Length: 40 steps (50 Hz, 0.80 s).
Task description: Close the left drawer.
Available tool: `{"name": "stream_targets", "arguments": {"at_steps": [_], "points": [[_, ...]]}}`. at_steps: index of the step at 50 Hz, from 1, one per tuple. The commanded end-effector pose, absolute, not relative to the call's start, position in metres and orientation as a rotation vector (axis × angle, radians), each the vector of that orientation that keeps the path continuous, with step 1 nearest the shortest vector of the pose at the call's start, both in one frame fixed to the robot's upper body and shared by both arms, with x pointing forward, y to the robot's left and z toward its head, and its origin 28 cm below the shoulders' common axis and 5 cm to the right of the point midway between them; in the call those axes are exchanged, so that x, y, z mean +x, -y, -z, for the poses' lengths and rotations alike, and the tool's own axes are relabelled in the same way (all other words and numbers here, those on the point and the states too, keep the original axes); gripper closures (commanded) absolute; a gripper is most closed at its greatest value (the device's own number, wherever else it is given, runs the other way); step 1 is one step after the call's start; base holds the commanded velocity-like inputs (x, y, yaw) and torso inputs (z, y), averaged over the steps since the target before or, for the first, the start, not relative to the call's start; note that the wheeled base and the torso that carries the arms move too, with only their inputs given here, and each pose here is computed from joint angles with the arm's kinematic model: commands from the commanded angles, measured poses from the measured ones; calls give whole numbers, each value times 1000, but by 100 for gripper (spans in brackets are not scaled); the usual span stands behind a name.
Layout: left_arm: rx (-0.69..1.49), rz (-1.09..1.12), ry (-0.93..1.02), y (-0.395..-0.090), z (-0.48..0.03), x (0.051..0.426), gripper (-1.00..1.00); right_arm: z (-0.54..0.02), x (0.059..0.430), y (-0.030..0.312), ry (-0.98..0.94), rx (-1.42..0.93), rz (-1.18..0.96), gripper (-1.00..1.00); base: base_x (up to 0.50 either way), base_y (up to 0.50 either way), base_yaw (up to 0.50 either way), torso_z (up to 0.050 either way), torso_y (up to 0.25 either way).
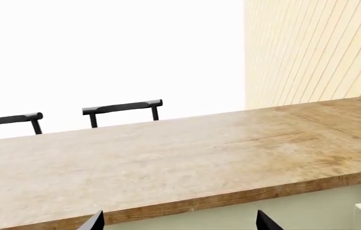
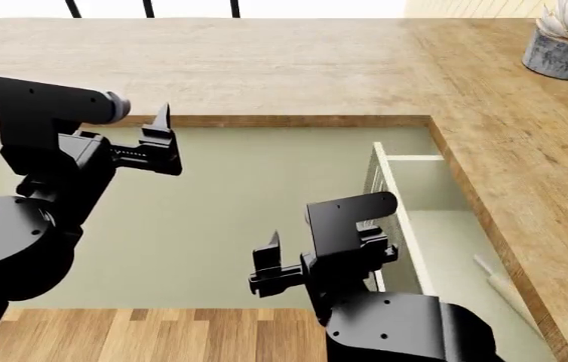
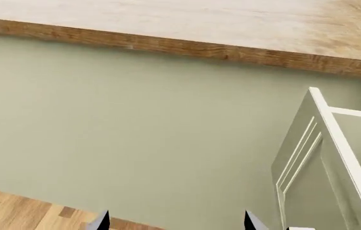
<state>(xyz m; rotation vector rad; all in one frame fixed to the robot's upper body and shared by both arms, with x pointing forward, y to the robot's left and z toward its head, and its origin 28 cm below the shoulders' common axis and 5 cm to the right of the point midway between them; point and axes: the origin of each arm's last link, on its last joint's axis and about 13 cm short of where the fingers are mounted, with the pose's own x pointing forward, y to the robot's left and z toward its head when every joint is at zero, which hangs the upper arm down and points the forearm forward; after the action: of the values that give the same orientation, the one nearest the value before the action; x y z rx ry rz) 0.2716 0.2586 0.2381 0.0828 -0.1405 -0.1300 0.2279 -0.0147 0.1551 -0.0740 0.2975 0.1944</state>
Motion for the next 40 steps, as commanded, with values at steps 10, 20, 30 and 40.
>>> {"name": "stream_targets", "arguments": {"at_steps": [10,20,30,40], "points": [[89,135,138,-258,-237,272,-100,-126,230,13,-356,-62,-200,-100,0,0,0,0,0],[90,140,134,-257,-236,272,-100,-110,233,12,-353,-45,-220,-100,0,0,0,0,0],[90,145,132,-256,-236,272,-100,-96,236,14,-374,-56,-202,-100,0,0,0,0,0],[91,147,135,-256,-237,271,-100,-80,240,17,-398,-62,-184,-100,0,0,0,0,0]]}}
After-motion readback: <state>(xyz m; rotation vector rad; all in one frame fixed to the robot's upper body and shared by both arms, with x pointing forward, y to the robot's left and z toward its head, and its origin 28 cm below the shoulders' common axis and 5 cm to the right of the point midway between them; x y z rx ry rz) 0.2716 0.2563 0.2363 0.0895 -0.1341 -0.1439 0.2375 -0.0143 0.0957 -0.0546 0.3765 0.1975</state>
